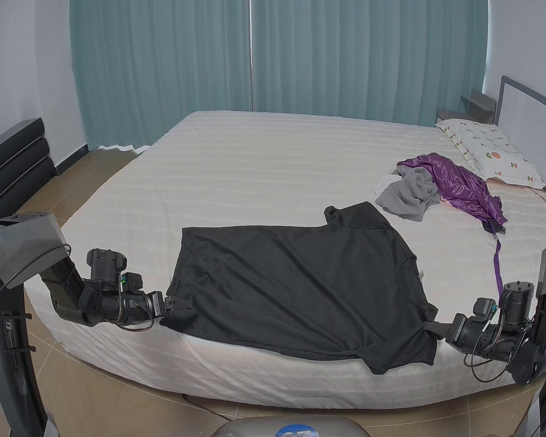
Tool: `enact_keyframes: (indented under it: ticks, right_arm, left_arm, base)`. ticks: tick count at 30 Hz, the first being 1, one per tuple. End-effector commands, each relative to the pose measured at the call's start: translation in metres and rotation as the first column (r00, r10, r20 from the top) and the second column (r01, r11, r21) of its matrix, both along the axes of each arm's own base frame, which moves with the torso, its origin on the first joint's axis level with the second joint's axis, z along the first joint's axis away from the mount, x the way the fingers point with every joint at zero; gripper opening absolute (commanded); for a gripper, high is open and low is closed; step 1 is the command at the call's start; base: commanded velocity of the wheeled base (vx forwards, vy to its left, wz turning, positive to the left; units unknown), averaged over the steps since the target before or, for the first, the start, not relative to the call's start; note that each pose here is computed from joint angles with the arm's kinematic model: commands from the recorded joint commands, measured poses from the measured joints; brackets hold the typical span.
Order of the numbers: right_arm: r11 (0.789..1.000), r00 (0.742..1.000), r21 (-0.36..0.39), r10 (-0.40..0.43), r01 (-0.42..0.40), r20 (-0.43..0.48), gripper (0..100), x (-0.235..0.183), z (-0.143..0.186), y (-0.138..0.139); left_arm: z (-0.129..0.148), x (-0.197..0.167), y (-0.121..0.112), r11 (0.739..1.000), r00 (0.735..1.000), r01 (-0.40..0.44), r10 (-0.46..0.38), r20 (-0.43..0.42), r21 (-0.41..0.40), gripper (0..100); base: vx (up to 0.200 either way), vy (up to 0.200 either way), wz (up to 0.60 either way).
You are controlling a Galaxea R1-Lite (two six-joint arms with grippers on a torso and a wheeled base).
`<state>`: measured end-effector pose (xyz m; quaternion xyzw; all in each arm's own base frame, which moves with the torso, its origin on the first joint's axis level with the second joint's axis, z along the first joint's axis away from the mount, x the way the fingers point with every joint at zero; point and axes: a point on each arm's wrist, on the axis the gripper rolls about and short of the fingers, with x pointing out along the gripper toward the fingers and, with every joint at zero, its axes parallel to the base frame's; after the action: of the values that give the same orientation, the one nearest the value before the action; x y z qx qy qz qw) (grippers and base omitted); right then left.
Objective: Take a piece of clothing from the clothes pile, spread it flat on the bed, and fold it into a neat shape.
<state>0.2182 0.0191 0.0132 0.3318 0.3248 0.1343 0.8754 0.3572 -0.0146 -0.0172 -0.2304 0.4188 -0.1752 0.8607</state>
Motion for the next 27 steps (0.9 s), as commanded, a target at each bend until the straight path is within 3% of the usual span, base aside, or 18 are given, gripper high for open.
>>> enact_keyframes:
  ticks: [1,4,5,18,27]
  right_arm:
    - [1.0,1.0,0.0,0.003,-0.003,-0.001,0,-0.003,0.001,0.0]
    - [1.0,1.0,0.0,0.003,-0.003,-0.004,0,-0.004,0.0,0.0]
    - [1.0,1.0,0.0,0.003,-0.003,-0.006,0,-0.004,0.0,0.0]
    - [1.0,1.0,0.001,-0.003,0.003,-0.003,0,-0.004,0.0,-0.001]
    - [1.0,0.998,-0.024,-0.003,0.001,-0.065,0,-0.01,-0.001,-0.001]
  left_arm:
    - [-0.007,0.0,-0.003,1.0,1.0,0.02,-0.02,-0.013,0.01,100]
    - [-0.008,0.0,-0.002,1.0,1.0,0.024,-0.024,-0.011,0.018,100]
    - [-0.007,0.0,-0.001,1.0,1.0,0.021,-0.021,-0.011,0.018,0]
    - [0.005,-0.024,0.015,0.999,1.0,-0.005,0.006,-0.022,0.037,0]
    - [0.032,-0.053,0.027,0.998,0.996,-0.039,0.042,-0.078,0.039,0]
  base:
    - [0.0,0.0,0.0]
    - [0.0,0.0,0.0]
    - [0.0,0.0,0.0]
    - [0.0,0.0,0.0]
    - [0.0,0.0,0.0]
